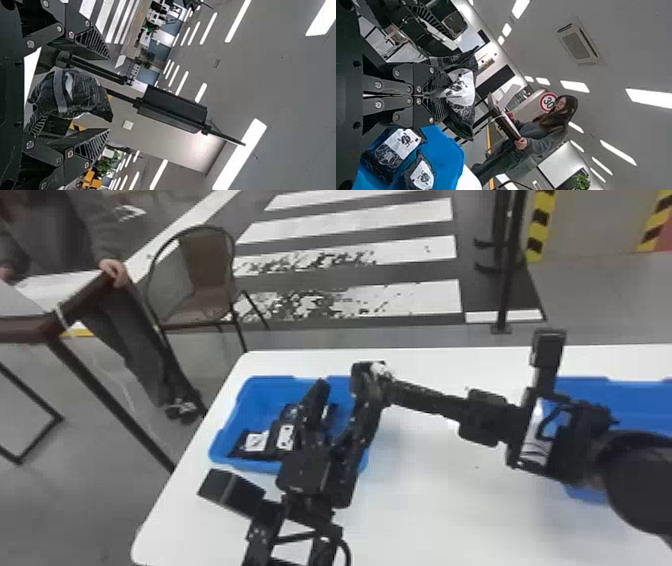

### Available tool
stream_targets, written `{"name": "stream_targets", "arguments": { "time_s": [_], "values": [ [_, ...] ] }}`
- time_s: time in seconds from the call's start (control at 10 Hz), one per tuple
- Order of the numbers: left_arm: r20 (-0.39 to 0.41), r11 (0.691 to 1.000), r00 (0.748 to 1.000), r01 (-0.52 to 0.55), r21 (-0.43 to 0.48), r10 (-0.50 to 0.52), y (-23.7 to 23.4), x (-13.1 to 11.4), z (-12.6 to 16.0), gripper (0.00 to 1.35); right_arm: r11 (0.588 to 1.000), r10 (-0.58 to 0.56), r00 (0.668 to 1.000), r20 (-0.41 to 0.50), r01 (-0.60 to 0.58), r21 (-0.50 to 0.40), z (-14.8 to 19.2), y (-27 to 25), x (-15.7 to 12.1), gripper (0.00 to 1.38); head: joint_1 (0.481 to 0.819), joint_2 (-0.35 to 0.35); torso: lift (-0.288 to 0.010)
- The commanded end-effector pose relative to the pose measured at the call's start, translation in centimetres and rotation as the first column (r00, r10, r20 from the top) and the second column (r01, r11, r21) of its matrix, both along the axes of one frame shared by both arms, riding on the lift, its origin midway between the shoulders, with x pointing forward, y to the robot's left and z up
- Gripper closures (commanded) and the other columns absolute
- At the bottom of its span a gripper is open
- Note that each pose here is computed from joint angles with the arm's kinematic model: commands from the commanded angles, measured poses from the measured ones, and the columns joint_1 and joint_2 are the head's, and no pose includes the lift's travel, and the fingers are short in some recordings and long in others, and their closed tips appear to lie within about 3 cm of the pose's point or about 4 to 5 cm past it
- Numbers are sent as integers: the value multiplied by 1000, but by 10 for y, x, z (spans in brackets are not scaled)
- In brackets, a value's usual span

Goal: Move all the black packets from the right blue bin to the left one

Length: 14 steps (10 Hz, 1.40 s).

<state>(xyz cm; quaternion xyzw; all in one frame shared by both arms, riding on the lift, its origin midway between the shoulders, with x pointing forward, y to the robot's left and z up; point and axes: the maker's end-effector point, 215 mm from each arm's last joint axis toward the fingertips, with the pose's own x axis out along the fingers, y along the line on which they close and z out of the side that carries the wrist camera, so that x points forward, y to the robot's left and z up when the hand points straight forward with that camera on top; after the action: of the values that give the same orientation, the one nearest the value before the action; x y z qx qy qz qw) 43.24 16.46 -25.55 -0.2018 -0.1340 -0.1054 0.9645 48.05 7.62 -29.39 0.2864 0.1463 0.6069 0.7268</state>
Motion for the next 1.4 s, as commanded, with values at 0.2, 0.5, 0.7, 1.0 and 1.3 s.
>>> {"name": "stream_targets", "arguments": {
  "time_s": [0.2,0.5,0.7,1.0,1.3],
  "values": [
    [-10,1000,1000,10,2,-10,-4,2,-2,429,998,58,998,-32,-58,3,-8,23,-23,1170,695,292,-140],
    [-30,1000,999,19,4,-19,-7,3,-8,628,997,72,997,-39,-71,5,-9,29,-28,1170,695,323,-140],
    [-68,999,997,43,19,-41,-16,5,-18,1145,997,71,997,-37,-70,12,-5,28,-26,1170,695,318,-140],
    [-82,998,995,57,31,-54,-22,5,-15,1214,998,63,998,-27,-62,25,2,27,-22,1170,695,304,-140],
    [-76,998,996,51,31,-49,-20,4,-13,1214,998,53,998,-24,-52,48,8,26,-19,814,695,298,-140]
  ]
}}
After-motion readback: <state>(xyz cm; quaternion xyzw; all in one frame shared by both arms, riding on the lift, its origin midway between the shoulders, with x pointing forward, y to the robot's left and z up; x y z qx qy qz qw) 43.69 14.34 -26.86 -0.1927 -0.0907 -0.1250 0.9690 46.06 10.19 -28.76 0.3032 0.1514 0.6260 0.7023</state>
